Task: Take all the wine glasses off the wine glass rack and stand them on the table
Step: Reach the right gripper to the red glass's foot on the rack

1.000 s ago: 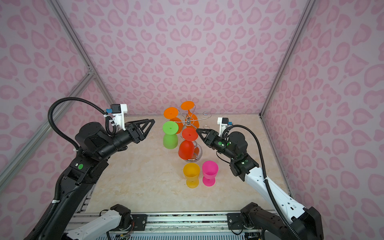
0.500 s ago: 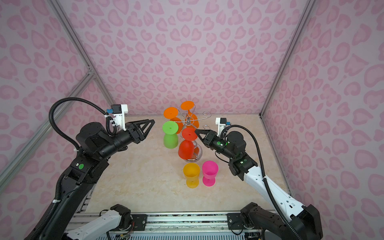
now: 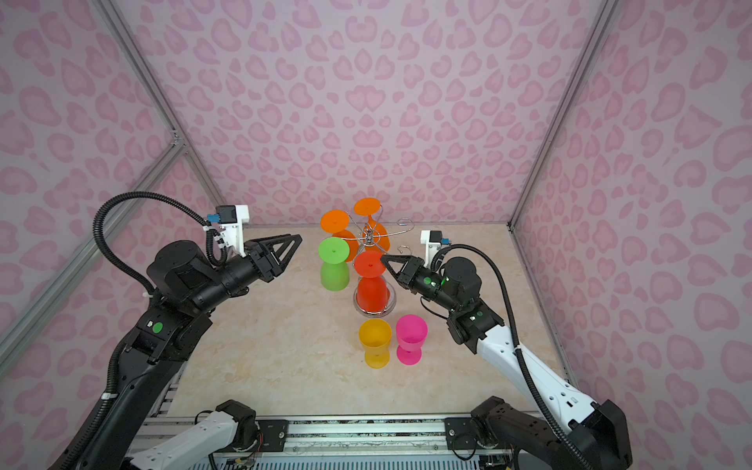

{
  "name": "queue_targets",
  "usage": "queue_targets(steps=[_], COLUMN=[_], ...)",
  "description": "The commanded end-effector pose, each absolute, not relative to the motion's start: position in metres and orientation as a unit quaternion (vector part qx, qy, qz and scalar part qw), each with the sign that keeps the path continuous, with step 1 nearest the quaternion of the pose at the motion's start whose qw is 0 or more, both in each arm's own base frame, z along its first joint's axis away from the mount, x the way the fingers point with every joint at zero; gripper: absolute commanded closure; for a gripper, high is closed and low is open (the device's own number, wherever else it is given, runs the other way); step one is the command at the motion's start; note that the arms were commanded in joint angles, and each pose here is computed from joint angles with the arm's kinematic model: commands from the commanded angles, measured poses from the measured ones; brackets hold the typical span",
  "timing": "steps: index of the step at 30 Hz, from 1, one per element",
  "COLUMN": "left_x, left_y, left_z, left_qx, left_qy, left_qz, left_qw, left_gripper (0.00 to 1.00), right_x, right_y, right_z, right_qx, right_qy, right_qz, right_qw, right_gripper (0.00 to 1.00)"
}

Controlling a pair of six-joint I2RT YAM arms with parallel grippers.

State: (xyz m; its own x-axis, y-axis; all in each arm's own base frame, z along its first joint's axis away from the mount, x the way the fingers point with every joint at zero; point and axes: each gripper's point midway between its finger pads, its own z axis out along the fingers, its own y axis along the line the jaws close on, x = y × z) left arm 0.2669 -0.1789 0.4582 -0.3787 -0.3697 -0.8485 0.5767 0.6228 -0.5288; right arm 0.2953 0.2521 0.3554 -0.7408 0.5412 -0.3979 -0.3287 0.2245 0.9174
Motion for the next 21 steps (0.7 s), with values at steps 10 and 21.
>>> queue_targets(steps=[10, 21], left_x=[0.267, 0.268], left_y=[-0.179, -0.178], left_z=[0.465, 0.464], left_qx=[0.078, 0.077], left_qy=[0.702, 0.703], left_qz=[-0.43, -0.428], left_qw=[0.563, 0.562], left_gripper=[0.52, 0.53], right_x=[0.295, 0.293], right_y=[0.259, 0.257], right_z=[0.366, 0.388], right_qx=[0.069, 0.065], right_qy=[0.685, 0.658], right_qz=[0.639, 0.668], right_qw=[0.342, 0.341], right_gripper=[0.99, 1.0])
